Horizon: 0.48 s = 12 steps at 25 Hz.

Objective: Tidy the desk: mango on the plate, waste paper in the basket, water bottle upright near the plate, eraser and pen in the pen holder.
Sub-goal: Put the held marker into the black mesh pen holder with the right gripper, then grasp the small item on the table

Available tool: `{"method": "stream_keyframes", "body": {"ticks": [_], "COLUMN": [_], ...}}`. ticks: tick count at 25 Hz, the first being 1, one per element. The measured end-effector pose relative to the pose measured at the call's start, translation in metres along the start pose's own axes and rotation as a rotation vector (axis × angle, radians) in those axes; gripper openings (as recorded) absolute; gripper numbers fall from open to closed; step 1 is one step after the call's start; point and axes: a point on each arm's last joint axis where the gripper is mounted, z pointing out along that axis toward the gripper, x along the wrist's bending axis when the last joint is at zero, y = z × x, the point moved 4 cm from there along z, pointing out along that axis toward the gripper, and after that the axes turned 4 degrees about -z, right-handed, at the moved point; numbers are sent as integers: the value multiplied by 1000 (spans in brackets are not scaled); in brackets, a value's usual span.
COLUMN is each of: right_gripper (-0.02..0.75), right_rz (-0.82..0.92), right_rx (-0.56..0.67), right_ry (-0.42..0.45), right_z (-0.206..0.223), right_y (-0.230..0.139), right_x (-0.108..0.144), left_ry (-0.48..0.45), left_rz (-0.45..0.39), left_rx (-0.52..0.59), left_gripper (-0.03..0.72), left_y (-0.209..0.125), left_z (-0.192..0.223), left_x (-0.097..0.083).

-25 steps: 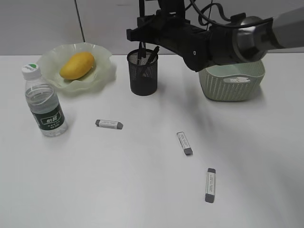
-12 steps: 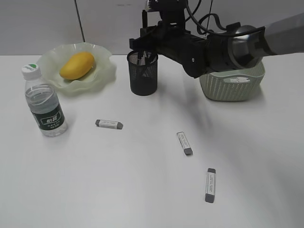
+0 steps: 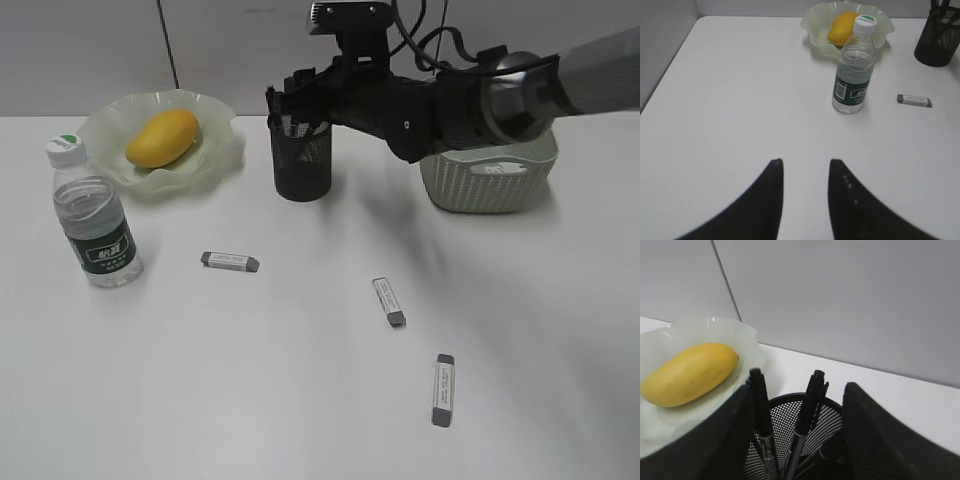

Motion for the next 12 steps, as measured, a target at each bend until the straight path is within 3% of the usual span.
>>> {"method": "stream_keyframes", "body": {"ticks": [7, 12], "right_gripper": [459, 443], "right_rz": [31, 39], "right_rx": [43, 168], "right_ry": [8, 21], "right_z": [-16, -42], "right_y": [29, 54], "right_x": [3, 7], "left_ry": [-4, -6], "left_rz": [-2, -3], "left_rx": [0, 1], "left_gripper": [239, 239], "left_y": [0, 0], "left_z": [0, 0], "left_x": [-1, -1]}}
